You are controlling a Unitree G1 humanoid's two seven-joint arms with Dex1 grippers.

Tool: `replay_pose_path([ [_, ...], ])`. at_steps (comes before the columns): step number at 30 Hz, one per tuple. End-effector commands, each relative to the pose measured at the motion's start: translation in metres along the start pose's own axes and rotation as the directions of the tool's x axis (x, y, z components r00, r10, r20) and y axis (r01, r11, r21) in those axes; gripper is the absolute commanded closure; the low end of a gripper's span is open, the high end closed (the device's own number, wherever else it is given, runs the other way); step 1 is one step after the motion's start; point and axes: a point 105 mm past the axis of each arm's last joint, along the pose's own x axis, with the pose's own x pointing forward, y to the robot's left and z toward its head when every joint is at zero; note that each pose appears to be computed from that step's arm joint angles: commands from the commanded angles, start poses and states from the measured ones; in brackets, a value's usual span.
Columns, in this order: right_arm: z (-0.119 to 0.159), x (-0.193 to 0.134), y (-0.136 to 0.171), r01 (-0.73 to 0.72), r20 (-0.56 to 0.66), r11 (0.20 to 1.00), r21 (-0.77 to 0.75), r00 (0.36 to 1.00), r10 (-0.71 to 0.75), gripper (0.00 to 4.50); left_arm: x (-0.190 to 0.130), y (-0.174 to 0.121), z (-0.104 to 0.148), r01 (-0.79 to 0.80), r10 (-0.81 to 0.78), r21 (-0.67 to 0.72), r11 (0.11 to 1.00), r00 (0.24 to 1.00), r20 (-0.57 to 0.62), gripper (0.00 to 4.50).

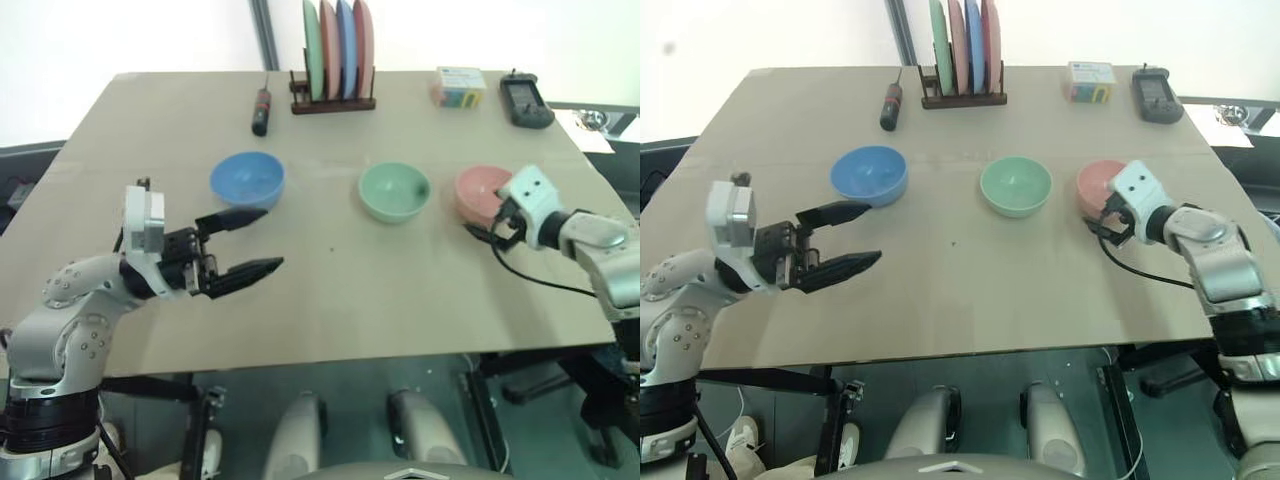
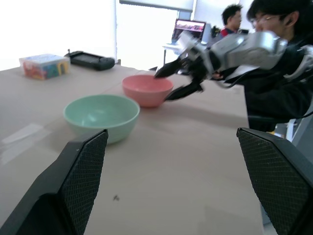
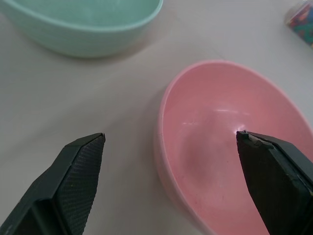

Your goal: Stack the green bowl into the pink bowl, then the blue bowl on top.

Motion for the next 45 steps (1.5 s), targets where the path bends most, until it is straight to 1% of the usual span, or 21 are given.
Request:
replay_pose_path([
  [1, 0.004, 0.004, -0.012, 0.014, 0.005, 0.999, -0.039, 1.000, -0.014, 0.75, 0.004, -0.005, 0.015, 0.018, -0.020, 0.044, 0.999, 0.999, 0.041, 0.00],
  [5, 0.000, 0.012, -0.014, 0.004, -0.001, 0.999, -0.048, 1.000, -0.004, 2.43, 0.004, -0.008, 0.014, 0.006, -0.008, 0.040, 0.999, 0.999, 0.044, 0.00],
  [7, 0.002, 0.014, -0.013, -0.007, 0.007, 0.998, -0.056, 1.000, 0.008, 3.14, 0.004, -0.009, 0.013, 0.000, -0.002, 0.037, 0.999, 0.999, 0.047, 0.00],
  [8, 0.003, 0.015, -0.012, -0.013, 0.011, 0.998, -0.060, 1.000, 0.013, 3.95, 0.004, -0.009, 0.013, -0.003, 0.001, 0.034, 0.999, 0.999, 0.048, 0.00],
  [10, 0.003, 0.016, -0.010, -0.025, 0.015, 0.997, -0.067, 1.000, 0.026, 4.45, 0.004, -0.010, 0.012, -0.007, 0.005, 0.030, 1.000, 0.999, 0.050, 0.00],
  [14, 0.007, 0.006, -0.006, -0.041, 0.021, 0.993, -0.106, 0.999, 0.043, 4.45, 0.006, -0.007, 0.009, -0.021, 0.020, 0.023, 1.000, 0.999, 0.048, 0.00],
  [16, 0.015, -0.010, 0.006, -0.105, 0.040, 0.989, -0.107, 0.993, 0.110, 4.45, 0.004, -0.001, 0.006, -0.057, 0.056, 0.024, 0.998, 0.998, 0.038, 0.00],
  [19, 0.027, -0.042, 0.053, -0.298, 0.055, 0.951, -0.085, 0.951, 0.303, 4.45, 0.001, 0.011, 0.000, -0.133, 0.133, 0.031, 0.991, 0.991, 0.023, 0.00],
  [21, 0.034, -0.060, 0.092, -0.416, 0.063, 0.906, -0.080, 0.905, 0.421, 4.45, -0.002, 0.018, -0.004, -0.172, 0.171, 0.043, 0.984, 0.985, 0.017, 0.00],
  [23, 0.049, -0.068, 0.133, -0.505, 0.121, 0.860, -0.076, 0.851, 0.511, 4.45, -0.004, 0.027, -0.009, -0.210, 0.210, 0.058, 0.976, 0.978, 0.006, 0.00],
  [25, 0.066, -0.059, 0.156, -0.530, 0.191, 0.845, -0.072, 0.824, 0.534, 4.45, -0.003, 0.033, -0.013, -0.221, 0.221, 0.060, 0.973, 0.975, 0.001, 0.00],
  [28, 0.088, -0.032, 0.173, -0.536, 0.243, 0.841, -0.069, 0.809, 0.536, 4.45, 0.001, 0.040, -0.016, -0.225, 0.226, 0.046, 0.973, 0.974, -0.005, 0.00],
  [32, 0.097, 0.004, 0.194, -0.574, 0.227, 0.815, -0.073, 0.787, 0.574, 4.45, 0.000, 0.046, -0.016, -0.227, 0.229, 0.059, 0.972, 0.973, -0.026, 0.00],
  [34, 0.093, 0.017, 0.199, -0.583, 0.195, 0.809, -0.079, 0.787, 0.586, 3.69, -0.001, 0.045, -0.015, -0.223, 0.225, 0.059, 0.973, 0.974, -0.034, 0.00],
  [35, 0.091, 0.020, 0.201, -0.586, 0.183, 0.806, -0.085, 0.786, 0.590, 3.45, -0.001, 0.045, -0.014, -0.221, 0.224, 0.060, 0.973, 0.974, -0.033, 0.00],
  [37, 0.095, 0.021, 0.205, -0.612, 0.193, 0.788, -0.069, 0.766, 0.613, 2.49, -0.003, 0.043, -0.013, -0.216, 0.218, 0.060, 0.975, 0.975, -0.033, 0.00],
  [38, 0.097, 0.020, 0.206, -0.621, 0.198, 0.781, -0.075, 0.758, 0.622, 2.18, -0.003, 0.041, -0.012, -0.210, 0.211, 0.055, 0.976, 0.977, -0.027, 0.00],
  [39, 0.100, 0.019, 0.206, -0.624, 0.202, 0.777, -0.082, 0.753, 0.626, 1.65, -0.004, 0.040, -0.011, -0.204, 0.205, 0.050, 0.978, 0.978, -0.023, 0.00],
  [42, 0.112, 0.012, 0.198, -0.584, 0.239, 0.801, -0.133, 0.765, 0.598, 0.23, -0.004, 0.034, -0.008, -0.178, 0.179, 0.041, 0.983, 0.984, -0.003, 0.00],
  [43, 0.119, 0.006, 0.191, -0.566, 0.270, 0.812, -0.145, 0.767, 0.582, 0.03, -0.004, 0.031, -0.006, -0.163, 0.163, 0.035, 0.986, 0.987, 0.010, 0.00],
  [45, 0.136, -0.015, 0.179, -0.553, 0.342, 0.811, -0.193, 0.736, 0.584, 0.03, -0.005, 0.023, -0.001, -0.120, 0.119, 0.018, 0.993, 0.992, 0.041, 0.00],
])
